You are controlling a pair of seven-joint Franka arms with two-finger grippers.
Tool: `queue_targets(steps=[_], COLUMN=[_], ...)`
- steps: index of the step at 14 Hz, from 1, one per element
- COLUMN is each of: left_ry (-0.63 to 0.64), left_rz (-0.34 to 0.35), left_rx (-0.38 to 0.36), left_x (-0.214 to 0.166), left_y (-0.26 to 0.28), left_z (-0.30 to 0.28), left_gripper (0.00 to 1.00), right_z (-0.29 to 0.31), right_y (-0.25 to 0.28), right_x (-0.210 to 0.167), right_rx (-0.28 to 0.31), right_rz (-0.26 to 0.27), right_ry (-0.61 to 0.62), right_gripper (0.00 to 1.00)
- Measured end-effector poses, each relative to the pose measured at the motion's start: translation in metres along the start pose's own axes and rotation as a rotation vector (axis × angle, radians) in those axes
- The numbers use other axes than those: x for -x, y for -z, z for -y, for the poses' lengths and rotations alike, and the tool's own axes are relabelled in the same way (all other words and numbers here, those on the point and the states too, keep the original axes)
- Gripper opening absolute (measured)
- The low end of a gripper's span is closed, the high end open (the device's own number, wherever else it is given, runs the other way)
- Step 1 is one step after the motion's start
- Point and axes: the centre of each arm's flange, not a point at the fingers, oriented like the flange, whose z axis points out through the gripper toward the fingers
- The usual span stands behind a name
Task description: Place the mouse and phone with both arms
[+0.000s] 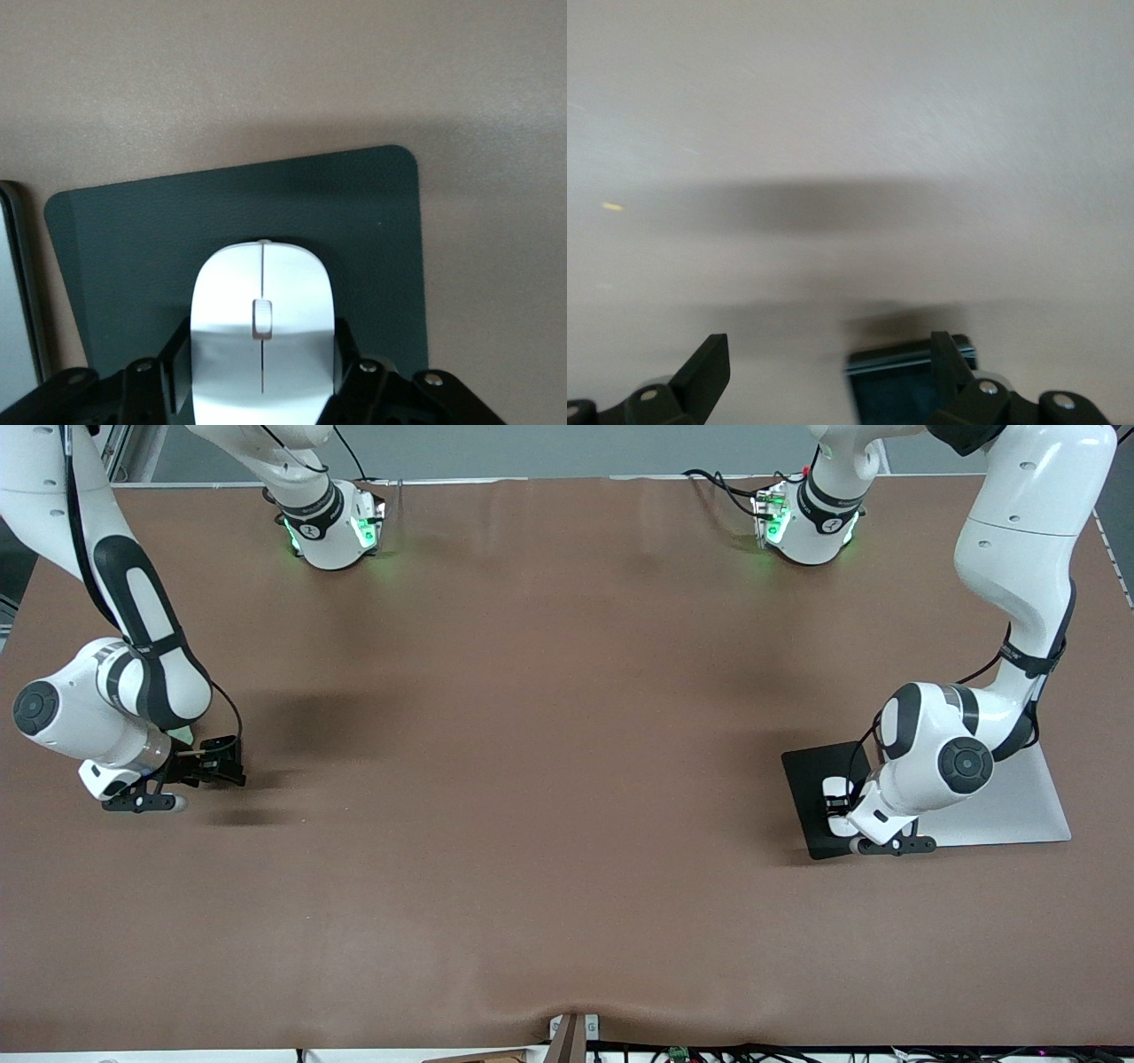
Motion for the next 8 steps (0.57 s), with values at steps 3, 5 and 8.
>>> queue_targets(steps=[3, 5, 8], left_ry=[0.002, 0.002, 0.004], left_rz=[0.0, 0.0, 0.0], left_rx=[0.0, 0.0, 0.0], left_x=[0.0, 0.0, 0.0], left_y=[0.0, 0.0, 0.0], left_z=[0.001, 0.001, 0.001], left_gripper=[0.66, 0.67, 0.88], right_z=[0.022, 0.035, 0.059], right_y=[0.039, 0.057, 0.087], right_x=[-0.012, -0.015, -0.017], right_rx=[-0.004, 0.004, 0.04], right_rz=[-0.039, -0.056, -0.036], right_ry=[0.022, 0.038, 0.036], right_gripper=[1.0, 1.0, 1.0])
